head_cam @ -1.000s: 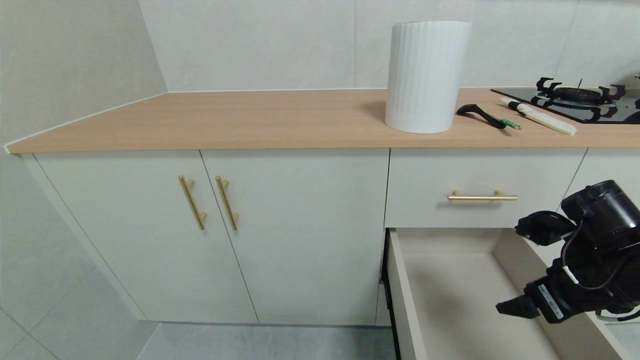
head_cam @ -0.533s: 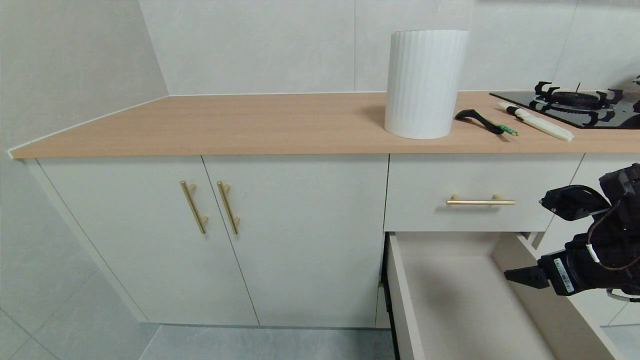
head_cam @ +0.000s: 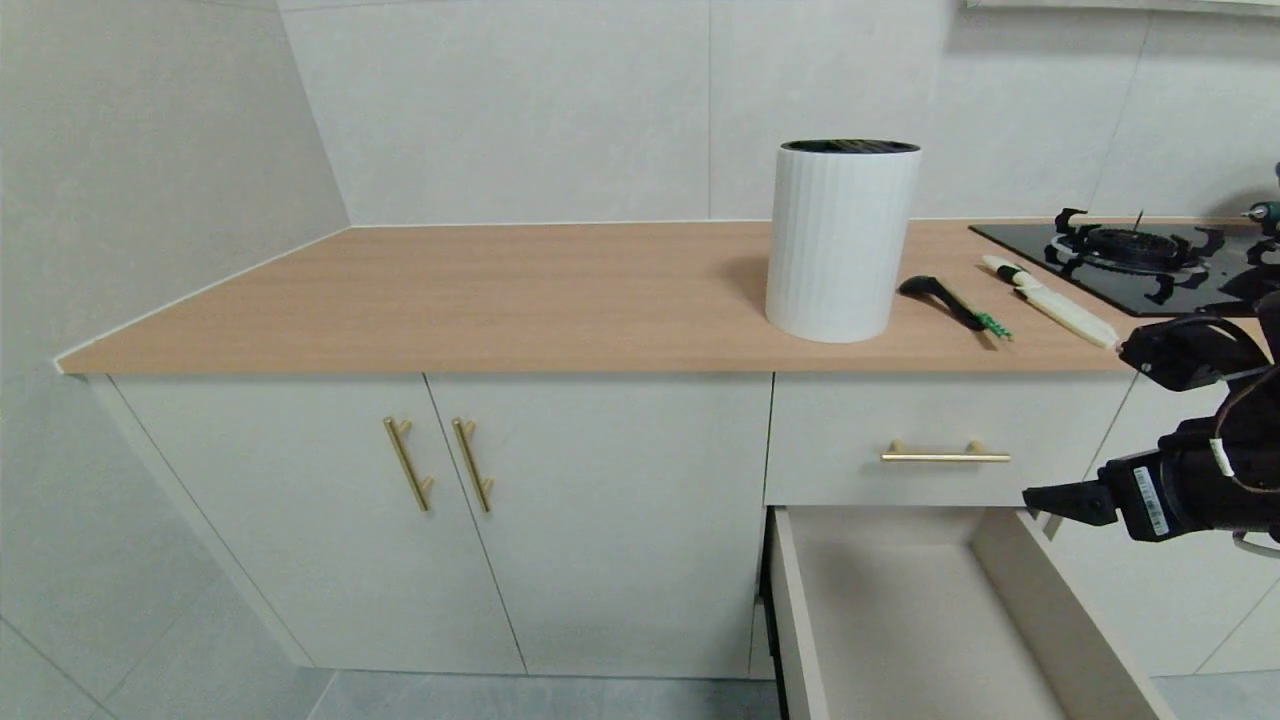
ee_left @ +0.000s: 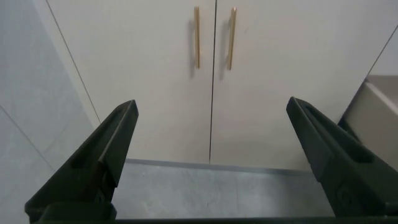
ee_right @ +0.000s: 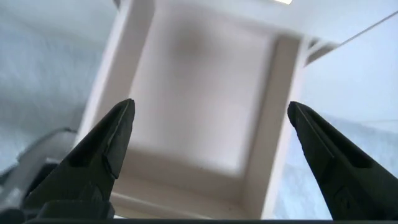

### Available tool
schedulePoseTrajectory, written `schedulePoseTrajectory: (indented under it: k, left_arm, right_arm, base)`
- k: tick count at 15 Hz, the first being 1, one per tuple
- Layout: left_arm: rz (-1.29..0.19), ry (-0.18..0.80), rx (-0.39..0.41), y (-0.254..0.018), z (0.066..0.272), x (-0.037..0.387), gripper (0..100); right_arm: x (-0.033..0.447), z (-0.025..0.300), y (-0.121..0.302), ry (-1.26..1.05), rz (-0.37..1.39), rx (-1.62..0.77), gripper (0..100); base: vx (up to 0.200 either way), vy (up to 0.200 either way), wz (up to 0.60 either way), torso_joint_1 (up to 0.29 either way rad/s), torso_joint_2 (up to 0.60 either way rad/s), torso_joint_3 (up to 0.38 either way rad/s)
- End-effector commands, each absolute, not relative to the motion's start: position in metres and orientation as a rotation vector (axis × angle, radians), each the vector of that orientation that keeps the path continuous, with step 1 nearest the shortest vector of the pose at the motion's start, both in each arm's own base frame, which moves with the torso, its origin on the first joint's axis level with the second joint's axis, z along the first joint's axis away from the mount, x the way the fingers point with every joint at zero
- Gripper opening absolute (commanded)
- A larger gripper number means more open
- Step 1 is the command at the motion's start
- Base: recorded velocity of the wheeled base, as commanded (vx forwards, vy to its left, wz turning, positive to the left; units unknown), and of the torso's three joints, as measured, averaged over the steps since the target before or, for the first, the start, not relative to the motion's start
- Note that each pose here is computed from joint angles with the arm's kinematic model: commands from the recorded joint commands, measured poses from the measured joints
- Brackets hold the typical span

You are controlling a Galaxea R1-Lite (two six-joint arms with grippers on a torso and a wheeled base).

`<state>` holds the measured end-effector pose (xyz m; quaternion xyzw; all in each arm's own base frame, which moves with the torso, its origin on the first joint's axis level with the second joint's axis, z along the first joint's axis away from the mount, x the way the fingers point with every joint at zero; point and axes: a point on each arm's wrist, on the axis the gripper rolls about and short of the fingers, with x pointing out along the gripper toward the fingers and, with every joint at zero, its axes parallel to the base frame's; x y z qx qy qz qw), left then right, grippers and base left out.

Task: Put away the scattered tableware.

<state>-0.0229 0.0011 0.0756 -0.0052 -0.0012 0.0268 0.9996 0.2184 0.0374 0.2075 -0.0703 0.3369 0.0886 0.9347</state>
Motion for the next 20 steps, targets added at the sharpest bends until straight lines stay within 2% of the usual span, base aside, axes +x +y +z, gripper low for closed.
schedulePoseTrajectory:
  k: [1,4,8,11,14,20]
  left_arm:
    - [0.054,-0.002,-0.011,0.001,0.076,-0.023,100]
    - [0.055,-0.002,-0.011,0.001,0.076,-0.023,100]
    - [0.054,-0.002,-0.011,0.001,0.076,-0.023,100]
    - [0.054,-0.002,-0.011,0.001,0.076,-0.023,100]
    - [0.055,-0.002,-0.011,0.001,0.076,-0.023,100]
    - [0.054,-0.002,-0.011,0.001,0.076,-0.023,100]
  right_arm:
    - [0.225,0.212,0.039,0.674,0.183,-0.143,100]
    - [0.238,0.217,0.041,0.641,0.191,-0.161,100]
    - [0.287,0.241,0.049,0.489,0.164,-0.153,100]
    - [0.329,0.255,0.053,0.566,0.031,-0.143,100]
    - [0.365,0.224,0.060,0.673,-0.029,-0.101,100]
    - [0.390,0.205,0.058,0.665,-0.060,-0.097,100]
  base:
    - [0.000,0.000,0.00,0.168,-0.47,-0.281]
    - [0.000,0.000,0.00,0.193,-0.47,-0.276]
    - [0.000,0.000,0.00,0.107,-0.25,-0.151]
    - [0.000,0.000,0.00,0.007,-0.02,-0.009]
    - [0.000,0.000,0.00,0.000,0.00,0.000]
    - [0.000,0.000,0.00,0.000,0.00,0.000]
